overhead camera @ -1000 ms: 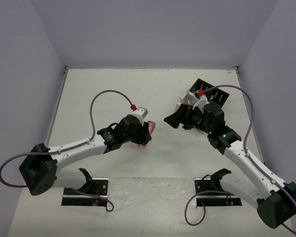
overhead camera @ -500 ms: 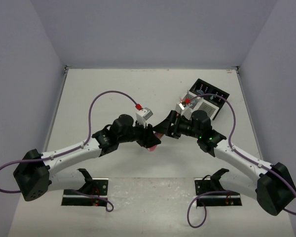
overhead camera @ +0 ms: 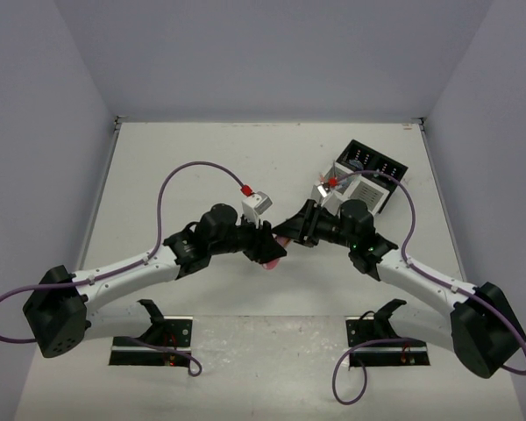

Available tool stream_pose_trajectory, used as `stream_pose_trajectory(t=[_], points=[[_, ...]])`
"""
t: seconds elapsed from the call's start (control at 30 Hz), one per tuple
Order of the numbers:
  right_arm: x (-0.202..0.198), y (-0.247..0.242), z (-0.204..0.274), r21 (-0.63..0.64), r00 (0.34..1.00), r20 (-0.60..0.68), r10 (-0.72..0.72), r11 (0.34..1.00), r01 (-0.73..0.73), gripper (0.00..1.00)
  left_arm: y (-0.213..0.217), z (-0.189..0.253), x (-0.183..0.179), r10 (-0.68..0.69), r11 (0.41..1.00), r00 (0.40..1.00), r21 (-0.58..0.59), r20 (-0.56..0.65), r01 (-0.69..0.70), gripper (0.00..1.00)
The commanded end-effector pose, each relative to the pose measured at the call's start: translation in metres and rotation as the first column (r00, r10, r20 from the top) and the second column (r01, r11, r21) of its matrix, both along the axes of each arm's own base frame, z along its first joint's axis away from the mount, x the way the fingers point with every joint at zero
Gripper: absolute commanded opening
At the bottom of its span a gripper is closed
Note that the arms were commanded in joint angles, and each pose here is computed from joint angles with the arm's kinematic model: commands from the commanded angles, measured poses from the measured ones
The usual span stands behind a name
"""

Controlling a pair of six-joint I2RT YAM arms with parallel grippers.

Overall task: Sort the stationery into containers
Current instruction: Place the stationery in the storage box.

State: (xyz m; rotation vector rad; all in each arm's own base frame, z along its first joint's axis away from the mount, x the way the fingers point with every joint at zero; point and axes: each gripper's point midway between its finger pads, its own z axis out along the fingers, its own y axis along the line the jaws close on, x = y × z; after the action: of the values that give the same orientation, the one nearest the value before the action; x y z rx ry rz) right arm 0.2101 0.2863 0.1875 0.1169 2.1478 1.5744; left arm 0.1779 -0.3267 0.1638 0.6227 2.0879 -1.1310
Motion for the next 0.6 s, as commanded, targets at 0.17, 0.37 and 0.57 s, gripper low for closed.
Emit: stream_pose_trajectory(t=[0.17,0.37,0.57], points=[[-0.003,-0.011,0.053,0.187,0.993,0.066,-0.102,0.978,0.088,0.00,0.002,0.029,0.018,0.078,0.997,0.994,-0.033,0.082,-0.076,0.80],[-0.003,-0.031,0.074,0.319,0.978,0.032,-0.206,0.930,0.186,0.00,0.002,0.044,0.001,0.014,0.992,0.994,-0.127,0.109,0.000,1.00],[-0.018,-0.041,0.110,0.436,0.977,0.069,-0.204,0.887,0.154,0.00,-0.003,0.091,-0.016,-0.030,0.937,0.983,-0.338,0.180,0.090,0.99]])
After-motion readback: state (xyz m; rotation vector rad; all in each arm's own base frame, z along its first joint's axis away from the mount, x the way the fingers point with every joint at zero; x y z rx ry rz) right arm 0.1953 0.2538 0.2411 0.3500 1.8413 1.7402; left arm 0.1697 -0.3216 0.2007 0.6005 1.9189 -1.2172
